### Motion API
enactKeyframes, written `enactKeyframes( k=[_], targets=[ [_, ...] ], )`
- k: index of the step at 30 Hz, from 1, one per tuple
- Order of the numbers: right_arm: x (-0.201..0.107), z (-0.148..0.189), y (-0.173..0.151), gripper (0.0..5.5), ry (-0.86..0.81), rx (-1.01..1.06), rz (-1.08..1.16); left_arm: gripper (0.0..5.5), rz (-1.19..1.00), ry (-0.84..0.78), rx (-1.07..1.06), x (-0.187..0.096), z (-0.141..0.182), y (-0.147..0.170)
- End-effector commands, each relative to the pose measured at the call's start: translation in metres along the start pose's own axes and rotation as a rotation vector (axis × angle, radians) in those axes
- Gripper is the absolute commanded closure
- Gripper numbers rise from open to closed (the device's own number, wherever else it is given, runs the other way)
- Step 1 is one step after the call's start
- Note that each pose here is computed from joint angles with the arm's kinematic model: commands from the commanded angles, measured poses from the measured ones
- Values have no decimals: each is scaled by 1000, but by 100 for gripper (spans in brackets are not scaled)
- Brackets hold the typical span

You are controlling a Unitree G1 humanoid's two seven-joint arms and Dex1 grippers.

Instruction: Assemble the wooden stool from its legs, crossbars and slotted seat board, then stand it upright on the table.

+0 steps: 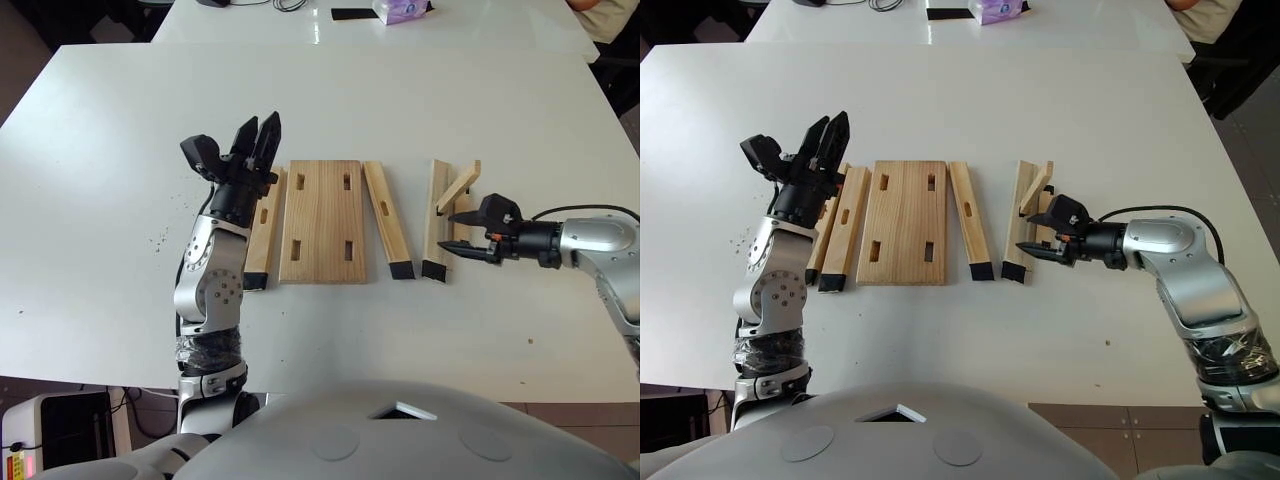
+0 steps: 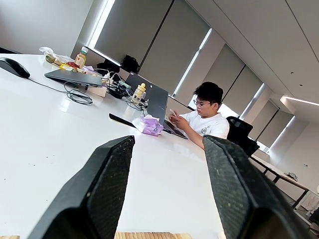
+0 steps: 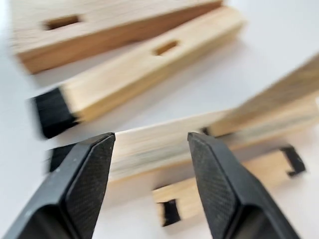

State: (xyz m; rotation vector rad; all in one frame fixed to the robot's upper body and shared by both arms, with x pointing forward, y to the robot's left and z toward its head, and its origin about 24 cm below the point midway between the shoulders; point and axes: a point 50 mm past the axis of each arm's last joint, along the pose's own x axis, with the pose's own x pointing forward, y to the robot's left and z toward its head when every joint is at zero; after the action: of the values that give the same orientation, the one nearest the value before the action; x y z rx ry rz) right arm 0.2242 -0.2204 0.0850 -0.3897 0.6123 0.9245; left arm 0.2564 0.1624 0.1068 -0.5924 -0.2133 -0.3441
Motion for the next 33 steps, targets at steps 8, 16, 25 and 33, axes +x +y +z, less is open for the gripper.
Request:
enactKeyframes(
  k=[8,16,25,33],
  targets=[
    [1,12,7,219,-95,570,-176,295,39,-6,22,-8,3,3],
    [12,16,26,187,-2,713,-240,295,47,2,19,-11,0,1],
    [23,8,31,187,70,687,-267,295,41,1,21,-8,2,3],
    [27,-12,35,187,170,551,-310,295,43,2,12,-8,-2,1]
  ],
)
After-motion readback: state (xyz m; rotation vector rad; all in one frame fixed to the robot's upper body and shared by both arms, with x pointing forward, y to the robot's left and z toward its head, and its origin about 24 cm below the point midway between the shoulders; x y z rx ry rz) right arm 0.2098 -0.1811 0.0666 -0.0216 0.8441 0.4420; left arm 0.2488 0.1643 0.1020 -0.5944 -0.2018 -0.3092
